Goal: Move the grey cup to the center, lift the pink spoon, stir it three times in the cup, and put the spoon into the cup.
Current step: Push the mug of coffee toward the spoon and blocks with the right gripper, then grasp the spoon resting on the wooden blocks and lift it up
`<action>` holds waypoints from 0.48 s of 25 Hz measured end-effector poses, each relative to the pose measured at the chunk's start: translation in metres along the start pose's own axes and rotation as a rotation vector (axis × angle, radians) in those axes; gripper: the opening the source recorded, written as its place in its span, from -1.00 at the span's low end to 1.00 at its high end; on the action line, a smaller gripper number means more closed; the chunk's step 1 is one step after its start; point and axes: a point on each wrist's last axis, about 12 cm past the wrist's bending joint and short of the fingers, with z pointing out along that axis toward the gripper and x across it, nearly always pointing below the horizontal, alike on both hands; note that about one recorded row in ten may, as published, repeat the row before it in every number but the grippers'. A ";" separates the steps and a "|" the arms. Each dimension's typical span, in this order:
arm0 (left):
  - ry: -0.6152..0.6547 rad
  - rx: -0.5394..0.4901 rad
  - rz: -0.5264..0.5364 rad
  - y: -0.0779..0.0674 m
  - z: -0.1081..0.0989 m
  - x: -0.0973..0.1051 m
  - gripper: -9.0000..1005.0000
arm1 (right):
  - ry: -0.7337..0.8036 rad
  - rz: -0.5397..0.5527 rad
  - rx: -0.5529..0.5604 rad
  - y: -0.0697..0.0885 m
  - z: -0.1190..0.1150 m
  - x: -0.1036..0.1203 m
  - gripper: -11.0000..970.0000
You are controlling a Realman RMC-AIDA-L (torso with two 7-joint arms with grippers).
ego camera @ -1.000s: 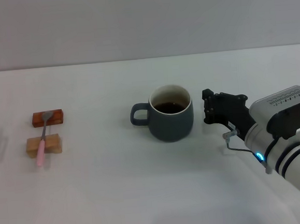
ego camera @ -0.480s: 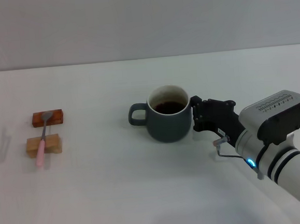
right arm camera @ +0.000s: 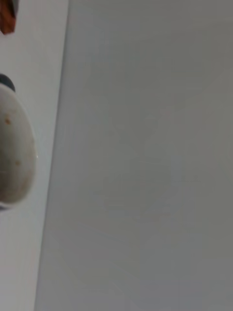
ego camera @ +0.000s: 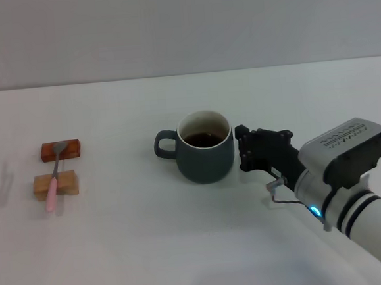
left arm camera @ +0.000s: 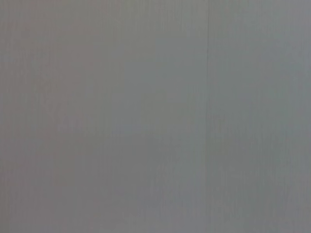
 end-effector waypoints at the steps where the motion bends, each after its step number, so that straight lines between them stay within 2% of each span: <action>1: 0.000 0.000 0.000 0.000 0.000 0.000 0.66 | -0.006 0.001 0.010 -0.002 -0.002 0.001 -0.98; 2: 0.000 -0.001 -0.002 0.000 -0.001 0.000 0.66 | -0.020 0.006 0.030 -0.007 -0.006 0.002 -0.98; 3: 0.001 0.004 -0.004 0.000 -0.002 0.000 0.66 | -0.062 0.013 0.077 -0.019 -0.015 0.004 -0.98; 4: 0.001 0.004 -0.004 0.000 -0.002 0.000 0.66 | -0.062 0.013 0.077 -0.019 -0.015 0.004 -0.98; 5: 0.002 0.008 -0.004 -0.001 -0.003 0.001 0.66 | -0.119 0.017 0.133 -0.031 -0.030 0.007 -0.98; 6: 0.002 0.008 -0.004 -0.001 -0.003 0.001 0.66 | -0.119 0.017 0.133 -0.031 -0.030 0.007 -0.98; 8: 0.007 0.020 -0.005 -0.002 -0.007 0.002 0.66 | -0.208 0.018 0.221 -0.048 -0.055 0.011 -0.98; 9: 0.010 0.029 -0.006 -0.003 -0.010 0.002 0.66 | -0.208 0.018 0.221 -0.048 -0.055 0.011 -0.98; 12: 0.015 0.062 -0.007 -0.008 -0.017 0.004 0.66 | -0.278 0.025 0.310 -0.061 -0.080 0.017 -0.98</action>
